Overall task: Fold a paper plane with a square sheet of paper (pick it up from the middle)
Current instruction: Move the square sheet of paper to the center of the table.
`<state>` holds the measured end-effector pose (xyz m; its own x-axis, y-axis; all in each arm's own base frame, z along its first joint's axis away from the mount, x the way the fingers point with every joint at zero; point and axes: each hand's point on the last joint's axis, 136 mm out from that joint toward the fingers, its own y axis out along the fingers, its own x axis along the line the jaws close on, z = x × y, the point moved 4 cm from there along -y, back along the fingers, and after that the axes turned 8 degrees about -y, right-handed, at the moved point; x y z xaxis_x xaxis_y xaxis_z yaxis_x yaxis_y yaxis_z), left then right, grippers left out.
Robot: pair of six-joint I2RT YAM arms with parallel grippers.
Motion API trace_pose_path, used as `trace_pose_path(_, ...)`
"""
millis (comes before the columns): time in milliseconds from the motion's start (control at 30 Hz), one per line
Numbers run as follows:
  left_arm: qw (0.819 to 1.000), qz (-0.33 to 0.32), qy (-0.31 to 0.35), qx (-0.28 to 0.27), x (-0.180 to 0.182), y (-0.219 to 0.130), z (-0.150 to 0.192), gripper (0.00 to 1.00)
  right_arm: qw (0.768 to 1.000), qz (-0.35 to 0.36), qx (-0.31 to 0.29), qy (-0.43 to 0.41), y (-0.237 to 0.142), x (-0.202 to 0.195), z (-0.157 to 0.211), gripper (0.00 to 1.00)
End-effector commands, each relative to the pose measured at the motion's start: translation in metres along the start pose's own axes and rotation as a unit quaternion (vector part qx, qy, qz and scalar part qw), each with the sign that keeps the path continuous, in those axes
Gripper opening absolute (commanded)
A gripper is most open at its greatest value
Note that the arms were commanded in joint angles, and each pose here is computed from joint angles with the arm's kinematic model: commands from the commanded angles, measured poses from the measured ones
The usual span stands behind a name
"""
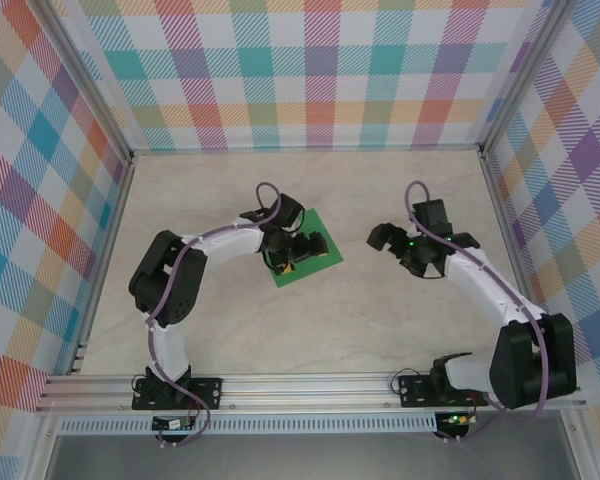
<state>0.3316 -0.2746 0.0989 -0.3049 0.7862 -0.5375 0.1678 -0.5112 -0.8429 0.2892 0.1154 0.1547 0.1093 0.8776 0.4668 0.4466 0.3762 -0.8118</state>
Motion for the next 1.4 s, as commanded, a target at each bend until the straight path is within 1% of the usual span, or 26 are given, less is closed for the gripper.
trace_pose_path(0, 0.998, 0.052, -0.018, -0.031, -0.010, -0.063, -0.023, 0.98, 0.999, -0.008, 0.008, -0.036, 0.018, 0.040, -0.005, 1.00)
trace_pose_path(100, 0.995, 0.050, -0.055, -0.066, 0.019, -0.094, -0.043, 1.00, 0.996, -0.027, 0.047, -0.064, 0.048, 0.078, 0.004, 0.98)
trace_pose_path(167, 0.992, 0.036, -0.084, -0.086, 0.047, -0.111, -0.053, 1.00, 0.993, -0.041, 0.067, -0.085, 0.066, 0.106, 0.009, 0.95)
trace_pose_path(267, 0.987, 0.011, -0.115, -0.109, 0.083, -0.130, -0.058, 1.00, 0.987, -0.056, 0.096, -0.112, 0.093, 0.142, 0.019, 0.93)
trace_pose_path(367, 0.982, -0.003, -0.140, -0.125, 0.110, -0.144, -0.058, 1.00, 0.983, -0.056, 0.123, -0.127, 0.121, 0.166, 0.027, 0.92)
trace_pose_path(500, 0.977, -0.014, -0.163, -0.140, 0.134, -0.154, -0.055, 1.00, 0.979, -0.042, 0.153, -0.125, 0.153, 0.175, 0.035, 0.92)
trace_pose_path(633, 0.975, -0.018, -0.175, -0.135, 0.144, -0.151, -0.052, 1.00, 0.979, -0.010, 0.159, -0.127, 0.170, 0.167, 0.037, 0.91)
trace_pose_path(733, 0.972, -0.003, -0.195, -0.127, 0.148, -0.142, -0.048, 1.00, 0.979, 0.027, 0.156, -0.127, 0.172, 0.149, 0.041, 0.91)
trace_pose_path(900, 0.968, 0.004, -0.220, -0.124, 0.157, -0.130, -0.042, 1.00, 0.972, 0.085, 0.185, -0.116, 0.168, 0.108, 0.070, 0.91)
trace_pose_path(1033, 0.968, 0.003, -0.219, -0.125, 0.160, -0.130, -0.037, 1.00, 0.961, 0.142, 0.213, -0.106, 0.147, 0.068, 0.100, 0.91)
trace_pose_path(1133, 0.968, 0.002, -0.217, -0.125, 0.161, -0.130, -0.034, 1.00, 0.955, 0.167, 0.225, -0.096, 0.126, 0.047, 0.119, 0.92)
trace_pose_path(1200, 0.969, 0.003, -0.215, -0.124, 0.161, -0.129, -0.033, 1.00, 0.954, 0.167, 0.228, -0.098, 0.114, 0.046, 0.124, 0.92)
trace_pose_path(1233, 0.969, 0.003, -0.214, -0.124, 0.161, -0.129, -0.032, 1.00, 0.954, 0.168, 0.223, -0.105, 0.108, 0.049, 0.120, 0.92)
trace_pose_path(1300, 0.969, 0.003, -0.213, -0.121, 0.161, -0.127, -0.031, 1.00, 0.956, 0.165, 0.203, -0.133, 0.095, 0.062, 0.105, 0.92)
trace_pose_path(1367, 0.970, 0.003, -0.213, -0.118, 0.159, -0.126, -0.029, 1.00, 0.953, 0.150, 0.182, -0.190, 0.080, 0.083, 0.084, 0.94)
